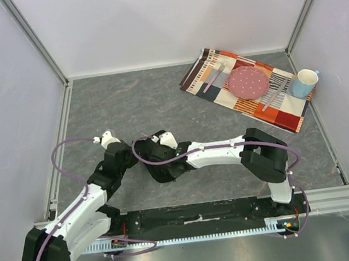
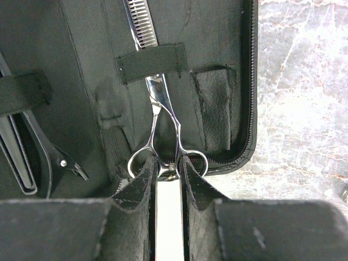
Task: Sort the hair-cutting tools
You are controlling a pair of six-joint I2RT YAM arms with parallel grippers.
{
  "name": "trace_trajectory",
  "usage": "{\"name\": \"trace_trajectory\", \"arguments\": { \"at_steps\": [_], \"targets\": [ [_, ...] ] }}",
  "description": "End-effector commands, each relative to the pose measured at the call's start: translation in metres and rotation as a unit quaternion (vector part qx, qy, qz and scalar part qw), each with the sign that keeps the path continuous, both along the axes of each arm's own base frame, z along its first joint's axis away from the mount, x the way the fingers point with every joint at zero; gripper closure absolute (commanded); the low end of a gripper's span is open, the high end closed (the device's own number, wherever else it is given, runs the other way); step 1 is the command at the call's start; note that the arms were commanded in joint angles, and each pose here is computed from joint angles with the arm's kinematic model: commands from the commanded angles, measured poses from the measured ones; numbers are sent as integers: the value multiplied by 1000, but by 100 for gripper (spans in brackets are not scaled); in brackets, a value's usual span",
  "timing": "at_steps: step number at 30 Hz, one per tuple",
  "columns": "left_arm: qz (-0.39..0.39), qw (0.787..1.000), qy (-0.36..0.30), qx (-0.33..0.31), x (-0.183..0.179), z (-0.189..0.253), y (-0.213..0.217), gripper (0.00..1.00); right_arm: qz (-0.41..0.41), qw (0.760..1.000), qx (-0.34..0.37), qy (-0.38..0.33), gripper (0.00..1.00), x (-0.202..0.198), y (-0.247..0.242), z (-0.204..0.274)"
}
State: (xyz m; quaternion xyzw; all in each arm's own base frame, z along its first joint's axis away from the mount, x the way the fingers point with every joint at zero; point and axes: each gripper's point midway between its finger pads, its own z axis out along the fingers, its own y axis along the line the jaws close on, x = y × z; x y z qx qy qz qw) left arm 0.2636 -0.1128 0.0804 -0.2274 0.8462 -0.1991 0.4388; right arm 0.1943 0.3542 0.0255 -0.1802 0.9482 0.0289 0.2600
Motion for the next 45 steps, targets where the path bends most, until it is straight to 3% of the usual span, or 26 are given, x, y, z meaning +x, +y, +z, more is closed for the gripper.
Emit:
{"name": "trace_trajectory", "arguments": {
  "at_steps": [1,19,22,24,27,34,37,45],
  "targets": [
    [-23,1000,-2,-13,-4,1,-10,98,-22,998,30,-43,93,37,19,16],
    [-37,999,-5,-9,-3,4,-15,98,8,998,24,-61,88,76,37,-12],
    [-38,999,-3,-2,-2,6,-14,98,18,998,29,-59,82,73,38,-6],
    [-37,999,-1,1,-2,5,-13,98,24,998,31,-55,68,68,35,-2],
    [-52,999,0,-1,0,5,-19,98,32,998,36,-49,59,61,27,14],
    [-89,996,14,17,3,-1,-28,98,35,994,42,-91,43,50,-16,91],
    [-111,993,10,36,9,4,-32,98,28,993,30,-109,40,47,-43,112],
    [-237,968,-44,71,44,40,-73,98,19,995,-2,-95,38,37,-96,94]
  ]
}}
